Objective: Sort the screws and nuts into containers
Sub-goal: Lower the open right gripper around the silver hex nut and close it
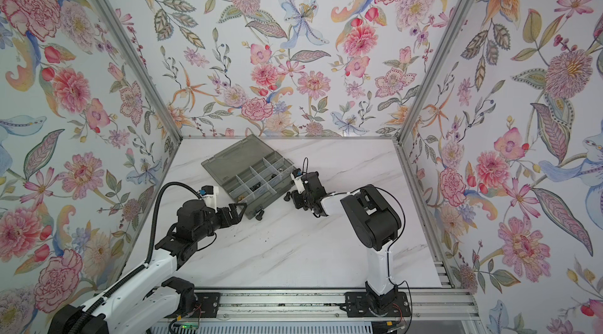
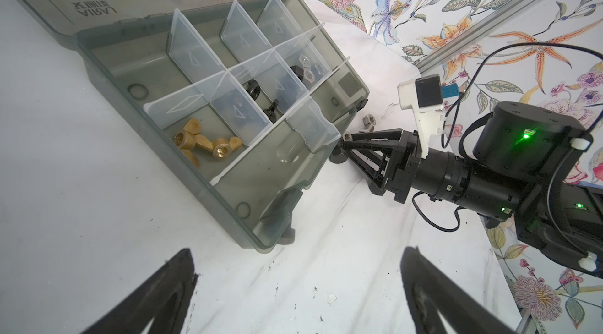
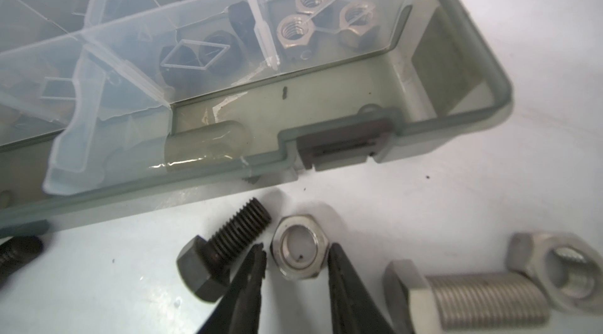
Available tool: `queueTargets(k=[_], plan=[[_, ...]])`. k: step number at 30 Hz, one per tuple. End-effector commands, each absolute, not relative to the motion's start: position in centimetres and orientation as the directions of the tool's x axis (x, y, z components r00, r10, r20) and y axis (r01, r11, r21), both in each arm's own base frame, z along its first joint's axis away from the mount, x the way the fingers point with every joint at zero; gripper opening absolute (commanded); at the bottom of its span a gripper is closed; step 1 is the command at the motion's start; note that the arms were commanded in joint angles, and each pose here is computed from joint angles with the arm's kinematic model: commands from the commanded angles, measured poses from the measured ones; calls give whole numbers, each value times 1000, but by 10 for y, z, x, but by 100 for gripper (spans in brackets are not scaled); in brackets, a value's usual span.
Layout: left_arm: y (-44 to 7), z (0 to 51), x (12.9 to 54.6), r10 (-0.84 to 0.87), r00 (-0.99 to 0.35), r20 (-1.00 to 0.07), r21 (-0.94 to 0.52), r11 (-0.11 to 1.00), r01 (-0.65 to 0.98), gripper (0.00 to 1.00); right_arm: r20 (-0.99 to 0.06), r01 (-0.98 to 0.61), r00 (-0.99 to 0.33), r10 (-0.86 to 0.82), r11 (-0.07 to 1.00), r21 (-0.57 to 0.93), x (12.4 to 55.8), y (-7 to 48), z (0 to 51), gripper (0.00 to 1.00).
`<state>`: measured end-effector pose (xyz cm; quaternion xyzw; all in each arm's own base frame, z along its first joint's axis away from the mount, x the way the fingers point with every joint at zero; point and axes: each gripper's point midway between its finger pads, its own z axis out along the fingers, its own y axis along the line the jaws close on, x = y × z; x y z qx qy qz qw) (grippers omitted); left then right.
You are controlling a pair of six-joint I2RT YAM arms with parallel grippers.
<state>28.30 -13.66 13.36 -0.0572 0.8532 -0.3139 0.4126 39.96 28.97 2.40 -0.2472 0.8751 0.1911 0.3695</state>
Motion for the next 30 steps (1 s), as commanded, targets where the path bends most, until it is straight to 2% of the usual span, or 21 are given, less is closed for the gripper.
queueTargets(k=[1,5,10,20,30], plan=[[-133,143,290,-372,-630,-682,-579,800,155,99,-658,-550,-680,-323,819,166,379,276,-12,28],[-133,142,290,-371,-630,-682,-579,801,155,99,-666,-551,-676,-316,817,171,376,274,-11,16],[-132,141,289,-373,-630,-681,-580,800,153,99,-677,-550,-672,-300,814,186,374,270,-4,12],[-133,140,289,-374,-632,-679,-583,798,154,99,-680,-555,-674,-288,805,210,379,275,-3,34],[-132,142,287,-373,-627,-683,-580,799,157,99,-685,-556,-668,-289,806,203,388,280,-5,36]])
